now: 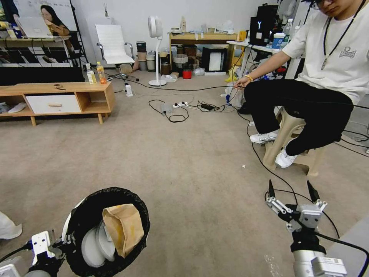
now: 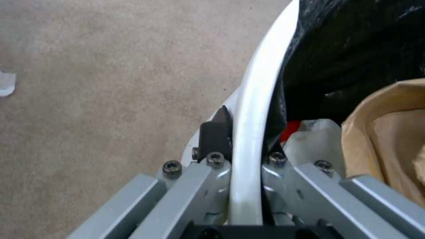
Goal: Pick up the trash bin and place the garbage on the floor into it.
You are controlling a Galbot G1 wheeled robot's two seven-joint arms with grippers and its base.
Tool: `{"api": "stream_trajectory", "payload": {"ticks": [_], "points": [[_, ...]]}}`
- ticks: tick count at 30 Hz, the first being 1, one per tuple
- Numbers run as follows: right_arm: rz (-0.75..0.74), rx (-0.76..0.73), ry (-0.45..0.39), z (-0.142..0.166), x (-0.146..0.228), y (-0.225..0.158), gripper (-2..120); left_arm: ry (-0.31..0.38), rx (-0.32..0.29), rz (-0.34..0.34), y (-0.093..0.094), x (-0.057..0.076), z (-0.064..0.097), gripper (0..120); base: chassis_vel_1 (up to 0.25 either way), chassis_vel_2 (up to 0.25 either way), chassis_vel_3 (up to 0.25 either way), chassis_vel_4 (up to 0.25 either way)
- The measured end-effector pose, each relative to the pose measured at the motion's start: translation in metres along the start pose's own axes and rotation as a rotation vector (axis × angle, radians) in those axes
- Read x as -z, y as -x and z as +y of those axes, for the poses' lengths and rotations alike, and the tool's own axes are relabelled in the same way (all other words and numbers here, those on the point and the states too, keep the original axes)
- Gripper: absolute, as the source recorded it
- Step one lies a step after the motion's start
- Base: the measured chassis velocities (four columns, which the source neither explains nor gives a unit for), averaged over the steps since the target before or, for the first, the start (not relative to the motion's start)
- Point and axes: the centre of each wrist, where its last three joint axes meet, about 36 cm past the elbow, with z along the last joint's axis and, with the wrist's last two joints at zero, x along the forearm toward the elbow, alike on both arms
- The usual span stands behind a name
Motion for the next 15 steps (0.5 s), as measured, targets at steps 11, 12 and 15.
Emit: {"api": "stream_trajectory", "payload": {"ticks": [11, 12, 15], "points": [[-0.017, -0.016, 0.001, -0.0020, 0.0015, 0.0008, 100, -0.004, -0.013, 0.007, -0.0024, 0.0011, -0.0048, 1, 0.000, 0.000, 0.000, 0.000], [-0.017, -0.016, 0.001, -0.0020, 0.0015, 0.0008, 100, -0.004, -0.013, 0.007, -0.0024, 0.0011, -0.0048, 1, 0.000, 0.000, 0.000, 0.000], [-0.019, -0.016, 0.004, -0.0018, 0.0019, 0.0008, 100, -0.005, -0.014, 0.006, -0.0034, 0.0015, -0.0057, 1, 0.000, 0.000, 0.000, 0.000]]}}
